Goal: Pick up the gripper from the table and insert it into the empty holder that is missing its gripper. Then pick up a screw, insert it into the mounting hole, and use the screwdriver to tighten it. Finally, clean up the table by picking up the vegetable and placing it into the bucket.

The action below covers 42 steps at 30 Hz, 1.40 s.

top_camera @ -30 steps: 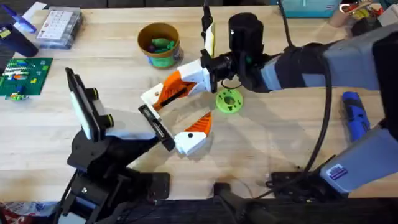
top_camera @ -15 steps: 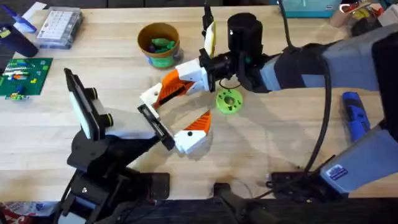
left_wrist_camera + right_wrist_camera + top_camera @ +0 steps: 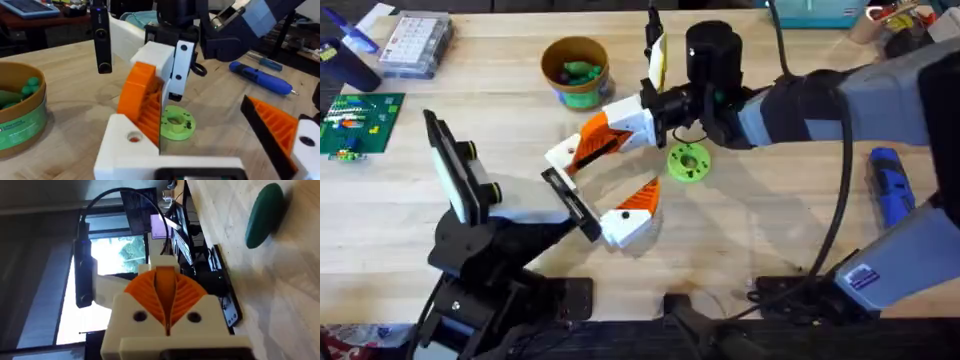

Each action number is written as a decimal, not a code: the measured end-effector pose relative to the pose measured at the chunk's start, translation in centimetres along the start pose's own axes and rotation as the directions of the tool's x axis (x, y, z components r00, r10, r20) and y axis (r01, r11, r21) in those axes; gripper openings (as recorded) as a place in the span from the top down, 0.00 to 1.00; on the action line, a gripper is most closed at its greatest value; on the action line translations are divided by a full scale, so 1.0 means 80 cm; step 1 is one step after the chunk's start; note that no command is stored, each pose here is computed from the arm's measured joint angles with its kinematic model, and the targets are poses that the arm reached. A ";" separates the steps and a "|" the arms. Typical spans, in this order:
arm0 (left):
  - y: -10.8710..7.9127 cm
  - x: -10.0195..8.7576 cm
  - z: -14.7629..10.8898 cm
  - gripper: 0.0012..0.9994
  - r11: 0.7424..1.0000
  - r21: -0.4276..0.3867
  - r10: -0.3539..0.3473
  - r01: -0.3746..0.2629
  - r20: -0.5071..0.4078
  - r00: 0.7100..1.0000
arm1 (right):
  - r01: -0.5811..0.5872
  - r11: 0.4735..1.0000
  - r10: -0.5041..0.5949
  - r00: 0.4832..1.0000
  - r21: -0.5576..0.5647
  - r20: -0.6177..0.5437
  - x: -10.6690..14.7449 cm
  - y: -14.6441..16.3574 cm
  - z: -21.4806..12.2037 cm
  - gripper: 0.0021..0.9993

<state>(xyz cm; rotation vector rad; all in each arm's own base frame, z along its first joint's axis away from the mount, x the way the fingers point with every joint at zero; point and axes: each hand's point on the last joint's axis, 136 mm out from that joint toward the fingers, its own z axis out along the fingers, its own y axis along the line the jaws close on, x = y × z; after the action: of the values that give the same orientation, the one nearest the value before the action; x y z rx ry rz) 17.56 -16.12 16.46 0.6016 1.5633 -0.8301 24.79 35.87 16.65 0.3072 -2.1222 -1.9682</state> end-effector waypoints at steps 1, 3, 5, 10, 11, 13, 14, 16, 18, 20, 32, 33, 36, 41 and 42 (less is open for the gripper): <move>0.000 0.000 0.000 0.01 1.000 0.000 0.000 0.000 0.000 1.000 | 0.000 1.000 0.000 1.000 0.000 0.000 0.000 0.000 0.000 0.99; 0.000 0.000 0.000 0.01 1.000 0.000 0.000 0.000 0.000 1.000 | 0.001 1.000 -0.001 1.000 0.000 0.000 0.000 0.000 0.000 0.99; 0.000 0.000 0.000 0.01 1.000 0.000 0.000 0.000 0.000 1.000 | 0.000 1.000 0.000 1.000 0.000 0.000 0.000 0.000 0.000 0.99; 0.000 0.000 0.000 0.01 1.000 0.000 0.000 0.000 0.000 1.000 | 0.003 1.000 -0.003 1.000 0.000 -0.003 0.001 0.000 0.000 0.92; 0.000 0.000 0.000 0.01 1.000 0.000 0.000 0.000 0.000 1.000 | 0.003 1.000 -0.003 1.000 0.000 -0.002 0.000 0.000 0.000 0.91; 0.000 0.000 0.000 0.01 1.000 0.001 0.002 -0.002 0.000 1.000 | 0.008 1.000 -0.008 1.000 -0.001 -0.002 0.000 0.001 0.000 0.89; 0.000 0.000 0.000 0.01 1.000 0.002 0.007 -0.007 0.001 1.000 | 0.032 0.999 -0.032 0.999 -0.007 -0.001 0.000 0.004 0.000 0.87; 0.000 -0.001 0.000 0.01 1.000 0.002 0.017 -0.017 0.002 1.000 | 0.051 0.999 -0.051 0.999 -0.013 -0.001 -0.001 0.007 0.001 0.86; 0.000 -0.001 0.000 0.01 1.000 0.001 0.026 -0.026 0.002 1.000 | 0.067 0.998 -0.067 0.998 -0.018 0.000 -0.001 0.009 0.001 0.82; 0.000 0.000 0.000 0.01 1.000 0.002 0.027 -0.027 0.001 1.000 | 0.067 0.998 -0.067 0.998 -0.019 0.000 -0.001 0.009 0.001 0.79; -0.001 0.000 0.000 0.01 1.000 0.006 0.023 -0.023 0.000 1.000 | 0.078 0.997 -0.078 0.997 -0.023 -0.002 -0.001 0.011 0.001 0.64; -0.001 0.000 0.000 0.01 1.000 0.006 0.022 -0.022 0.000 1.000 | 0.078 0.997 -0.078 0.997 -0.023 -0.002 -0.001 0.011 0.001 0.63; -0.002 0.000 0.000 0.01 1.000 0.007 0.023 -0.023 0.000 1.000 | 0.078 0.997 -0.078 0.997 -0.023 -0.002 -0.001 0.011 0.001 0.62; -0.002 0.000 0.000 0.01 1.000 0.008 0.022 -0.022 -0.001 1.000 | 0.078 0.997 -0.078 0.997 -0.023 -0.002 -0.001 0.011 0.001 0.60; -0.002 0.000 0.000 0.01 1.000 0.009 0.023 -0.023 0.000 1.000 | 0.078 0.997 -0.078 0.997 -0.023 -0.002 -0.001 0.011 0.001 0.59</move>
<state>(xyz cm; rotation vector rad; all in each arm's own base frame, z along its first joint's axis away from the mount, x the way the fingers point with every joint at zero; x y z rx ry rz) 17.44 -16.22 16.48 0.6250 1.5513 -0.8204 24.86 36.01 17.48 0.3937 -2.1150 -2.0314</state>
